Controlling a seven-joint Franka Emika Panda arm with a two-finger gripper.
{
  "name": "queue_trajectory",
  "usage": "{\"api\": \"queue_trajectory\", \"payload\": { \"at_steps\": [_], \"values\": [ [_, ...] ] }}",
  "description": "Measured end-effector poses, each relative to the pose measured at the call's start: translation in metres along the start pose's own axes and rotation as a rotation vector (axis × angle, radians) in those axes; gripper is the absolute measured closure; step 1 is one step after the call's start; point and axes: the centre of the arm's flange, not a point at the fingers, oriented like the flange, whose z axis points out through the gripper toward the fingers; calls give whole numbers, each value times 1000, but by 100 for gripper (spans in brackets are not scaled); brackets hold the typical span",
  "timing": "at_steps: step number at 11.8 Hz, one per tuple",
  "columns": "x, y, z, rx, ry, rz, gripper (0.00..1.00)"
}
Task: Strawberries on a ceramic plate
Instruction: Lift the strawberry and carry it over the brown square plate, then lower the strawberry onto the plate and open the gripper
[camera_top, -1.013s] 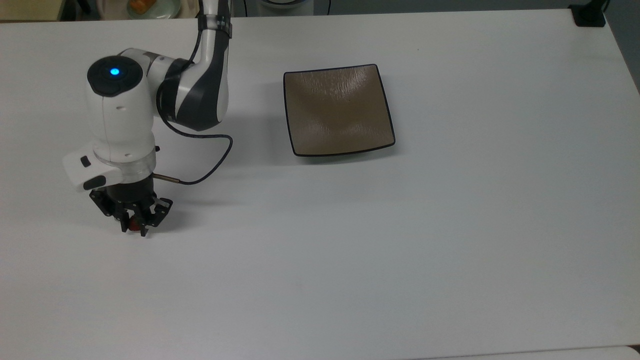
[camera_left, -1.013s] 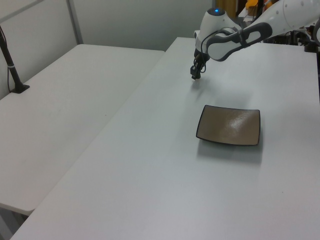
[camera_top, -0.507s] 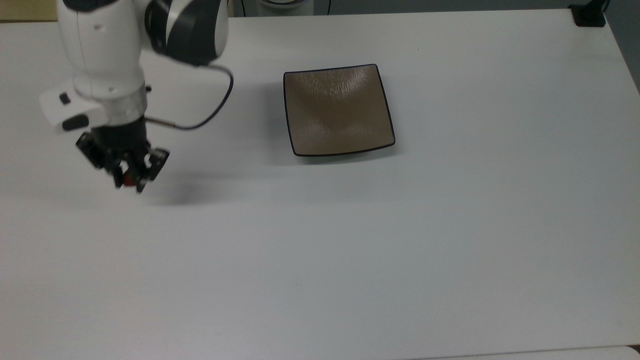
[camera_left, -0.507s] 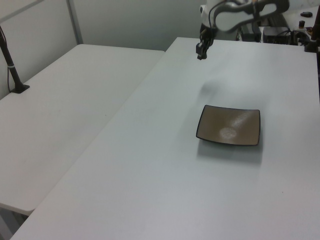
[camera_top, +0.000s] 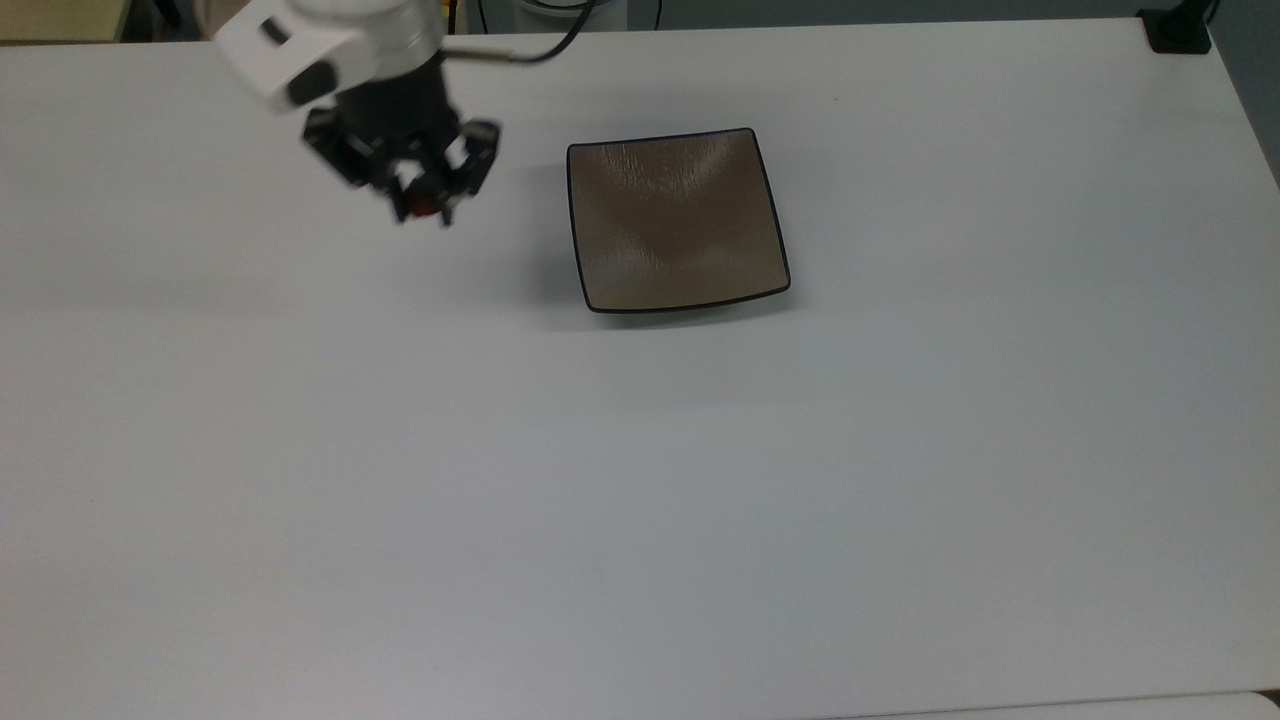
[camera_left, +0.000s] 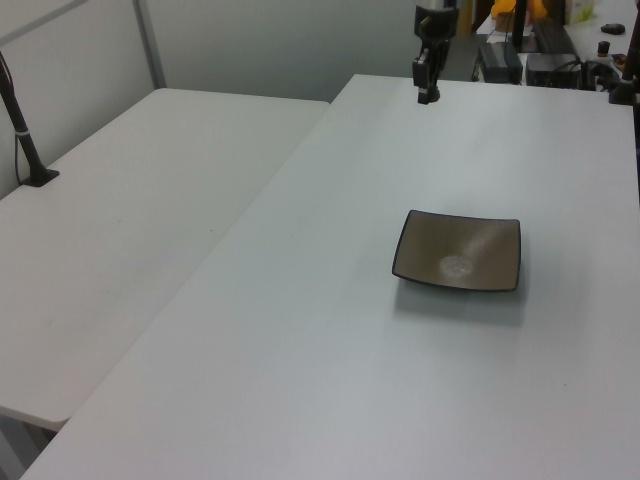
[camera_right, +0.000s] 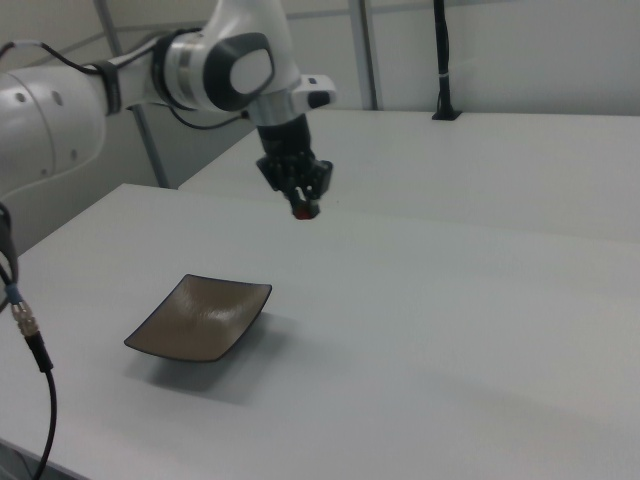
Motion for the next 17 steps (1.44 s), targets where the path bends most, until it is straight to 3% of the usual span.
{"api": "queue_trajectory", "payload": {
  "at_steps": [2,5,11,13,17],
  "values": [
    [-26,-24,-21,54,-55,-59,67],
    [-60,-63,-23,83,-124,-161,67],
    [-100,-128,54,81,-302,-265,67],
    [-104,-144,76,75,-328,-264,67],
    [-93,-171,123,65,-290,-213,67]
  ]
}}
